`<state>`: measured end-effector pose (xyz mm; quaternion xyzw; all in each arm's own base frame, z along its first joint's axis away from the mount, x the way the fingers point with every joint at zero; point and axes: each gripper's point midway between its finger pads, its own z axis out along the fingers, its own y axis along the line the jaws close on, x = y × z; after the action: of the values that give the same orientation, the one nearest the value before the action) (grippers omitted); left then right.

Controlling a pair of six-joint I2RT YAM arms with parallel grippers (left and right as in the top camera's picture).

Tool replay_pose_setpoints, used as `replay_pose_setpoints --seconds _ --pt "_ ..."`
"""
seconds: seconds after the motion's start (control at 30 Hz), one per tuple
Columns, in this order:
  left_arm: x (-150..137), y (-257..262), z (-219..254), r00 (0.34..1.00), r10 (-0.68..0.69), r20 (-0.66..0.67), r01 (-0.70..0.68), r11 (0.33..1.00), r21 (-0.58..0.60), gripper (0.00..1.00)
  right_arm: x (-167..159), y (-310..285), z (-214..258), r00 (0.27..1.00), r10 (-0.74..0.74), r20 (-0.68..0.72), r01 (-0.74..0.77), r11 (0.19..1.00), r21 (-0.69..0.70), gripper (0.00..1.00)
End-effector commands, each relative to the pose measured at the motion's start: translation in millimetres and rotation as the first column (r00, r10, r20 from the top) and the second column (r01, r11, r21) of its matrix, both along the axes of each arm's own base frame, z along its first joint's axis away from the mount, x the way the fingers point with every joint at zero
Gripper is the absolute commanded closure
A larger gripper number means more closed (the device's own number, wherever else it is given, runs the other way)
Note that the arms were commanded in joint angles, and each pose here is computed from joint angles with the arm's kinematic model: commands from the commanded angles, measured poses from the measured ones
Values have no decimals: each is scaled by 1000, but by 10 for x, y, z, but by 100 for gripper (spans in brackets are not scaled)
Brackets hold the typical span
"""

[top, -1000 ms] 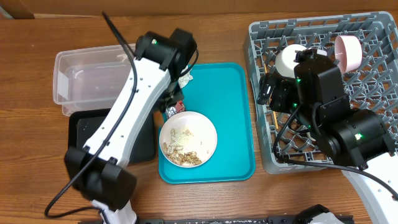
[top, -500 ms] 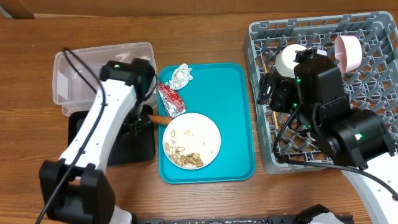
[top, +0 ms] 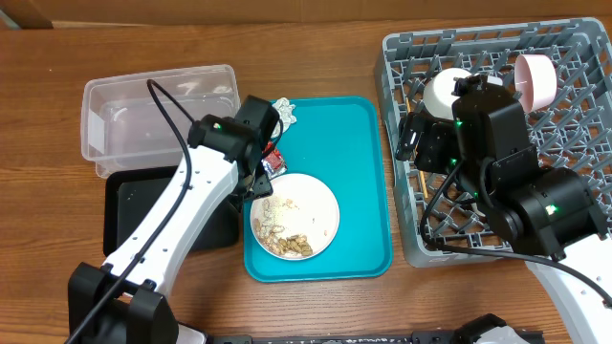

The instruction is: Sort waste into correct bins and load items into the dishwasher

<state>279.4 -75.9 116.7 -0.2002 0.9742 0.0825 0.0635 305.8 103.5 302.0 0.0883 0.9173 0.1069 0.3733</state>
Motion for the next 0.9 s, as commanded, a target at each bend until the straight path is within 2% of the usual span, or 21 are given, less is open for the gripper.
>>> replay_pose_setpoints --seconds 0.0,0.1,0.17,0.47,0.6,0.87 --pt "36 149 -91 988 139 64 -142 989 44 48 13 -18 38 1000 -12 13 12 1000 3 0" --pt "74 212 -197 960 255 113 -260 965 35 44 13 -18 38 1000 -12 13 12 1000 3 0" --pt "117 223 -252 950 280 135 -286 958 19 44 13 -18 38 1000 -12 13 12 1000 3 0" --pt "259 380 -358 928 280 247 -306 949 76 44 13 -18 38 1000 -12 13 12 1000 3 0" --pt "400 360 -327 909 283 306 -312 948 53 46 13 -17 38 1000 -12 13 12 1000 3 0" --pt "467 370 -382 895 304 327 -339 939 55 48 13 -18 38 1000 -12 13 12 1000 3 0"
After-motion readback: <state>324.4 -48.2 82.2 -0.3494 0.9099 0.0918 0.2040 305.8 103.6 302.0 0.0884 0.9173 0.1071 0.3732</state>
